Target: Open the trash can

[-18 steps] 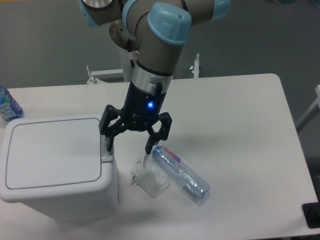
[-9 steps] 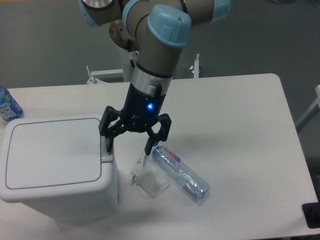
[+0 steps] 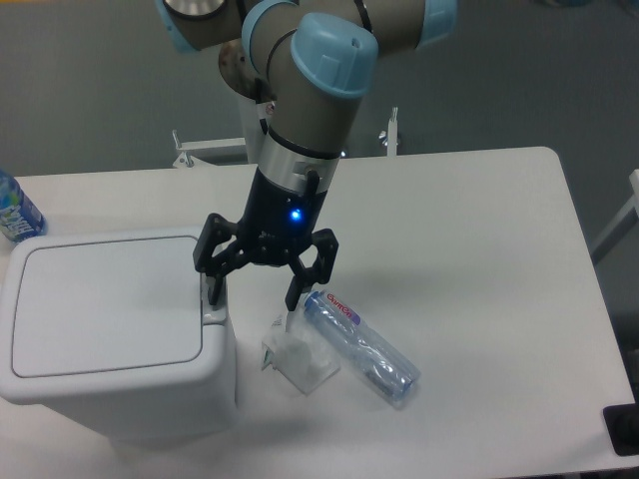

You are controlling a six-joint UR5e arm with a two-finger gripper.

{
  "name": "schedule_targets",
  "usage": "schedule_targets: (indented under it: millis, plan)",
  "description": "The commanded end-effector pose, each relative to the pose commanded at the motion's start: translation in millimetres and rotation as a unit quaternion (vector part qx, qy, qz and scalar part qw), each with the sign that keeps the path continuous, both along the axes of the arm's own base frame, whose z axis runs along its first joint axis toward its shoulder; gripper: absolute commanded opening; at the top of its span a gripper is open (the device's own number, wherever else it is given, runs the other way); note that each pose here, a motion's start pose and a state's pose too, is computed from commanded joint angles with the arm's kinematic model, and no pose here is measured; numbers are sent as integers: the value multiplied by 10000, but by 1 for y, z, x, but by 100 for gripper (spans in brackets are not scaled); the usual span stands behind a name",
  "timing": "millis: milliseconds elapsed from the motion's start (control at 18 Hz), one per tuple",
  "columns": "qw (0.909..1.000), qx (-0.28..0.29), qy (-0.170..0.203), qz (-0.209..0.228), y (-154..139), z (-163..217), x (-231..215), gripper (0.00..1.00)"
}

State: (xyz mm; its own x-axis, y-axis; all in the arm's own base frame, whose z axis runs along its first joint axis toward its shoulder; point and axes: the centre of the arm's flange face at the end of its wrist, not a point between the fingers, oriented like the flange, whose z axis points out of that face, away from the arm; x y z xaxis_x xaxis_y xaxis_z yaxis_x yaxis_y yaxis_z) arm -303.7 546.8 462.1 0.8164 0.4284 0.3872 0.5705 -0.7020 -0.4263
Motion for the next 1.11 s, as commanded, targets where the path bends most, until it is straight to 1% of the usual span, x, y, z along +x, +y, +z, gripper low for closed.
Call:
schedule_targets:
  millis: [778, 944, 1056, 1111]
  plan:
    - [10000, 1, 15, -3, 0, 1, -1, 100]
    - [9992, 254, 304, -31, 2, 35, -4, 100]
    - [9967, 487, 644, 24, 1, 71, -18, 100]
    - [9944, 591, 867, 129, -4, 91, -32, 100]
